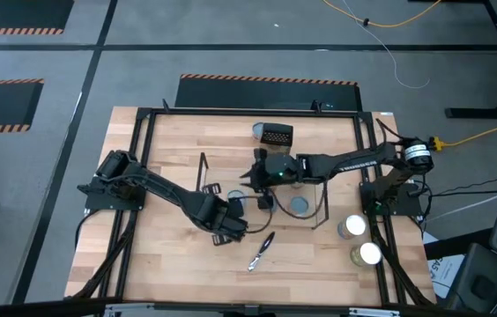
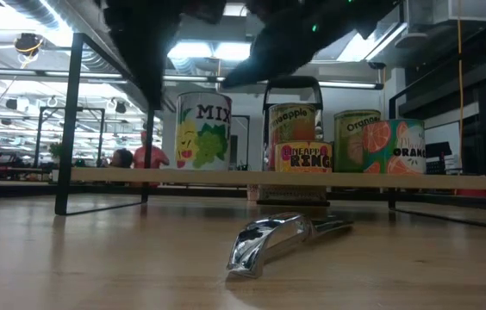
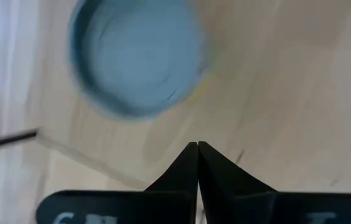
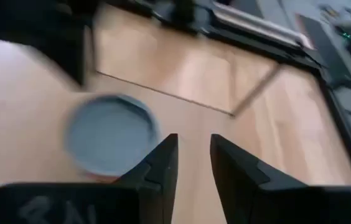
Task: Pick and place cans onto a shelf
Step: Put the canned mixed fruit on the shelf
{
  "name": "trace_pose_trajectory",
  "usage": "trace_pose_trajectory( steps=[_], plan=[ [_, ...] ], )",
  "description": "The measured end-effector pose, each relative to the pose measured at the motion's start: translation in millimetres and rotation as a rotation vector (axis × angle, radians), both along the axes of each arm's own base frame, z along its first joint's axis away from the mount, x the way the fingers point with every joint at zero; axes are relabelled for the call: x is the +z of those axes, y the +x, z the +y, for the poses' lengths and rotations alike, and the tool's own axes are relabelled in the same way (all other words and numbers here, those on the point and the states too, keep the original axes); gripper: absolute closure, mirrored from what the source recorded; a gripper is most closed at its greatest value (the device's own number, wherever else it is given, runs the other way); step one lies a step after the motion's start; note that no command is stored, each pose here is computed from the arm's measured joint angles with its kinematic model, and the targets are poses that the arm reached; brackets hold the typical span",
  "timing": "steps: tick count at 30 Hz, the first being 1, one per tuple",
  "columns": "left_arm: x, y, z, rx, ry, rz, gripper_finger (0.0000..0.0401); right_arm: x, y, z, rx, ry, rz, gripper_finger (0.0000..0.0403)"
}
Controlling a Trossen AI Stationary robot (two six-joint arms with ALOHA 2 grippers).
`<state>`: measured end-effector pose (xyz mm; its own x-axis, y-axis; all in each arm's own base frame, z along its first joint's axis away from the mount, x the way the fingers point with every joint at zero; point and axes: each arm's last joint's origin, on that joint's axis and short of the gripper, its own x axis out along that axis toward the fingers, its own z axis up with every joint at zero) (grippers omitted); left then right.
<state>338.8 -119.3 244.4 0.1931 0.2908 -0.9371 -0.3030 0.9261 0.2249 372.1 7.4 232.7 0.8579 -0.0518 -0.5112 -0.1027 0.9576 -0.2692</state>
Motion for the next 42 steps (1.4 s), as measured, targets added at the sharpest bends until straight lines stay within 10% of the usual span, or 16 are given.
trace_pose_trajectory(
  steps=[42],
  plan=[
    [0.5, -2.5, 17.8, -0.041, 0.144, 0.075, 0.0397, -25.8, 4.4, 23.9, 0.188, 0.096, 0.101, 0.0304]
  ],
)
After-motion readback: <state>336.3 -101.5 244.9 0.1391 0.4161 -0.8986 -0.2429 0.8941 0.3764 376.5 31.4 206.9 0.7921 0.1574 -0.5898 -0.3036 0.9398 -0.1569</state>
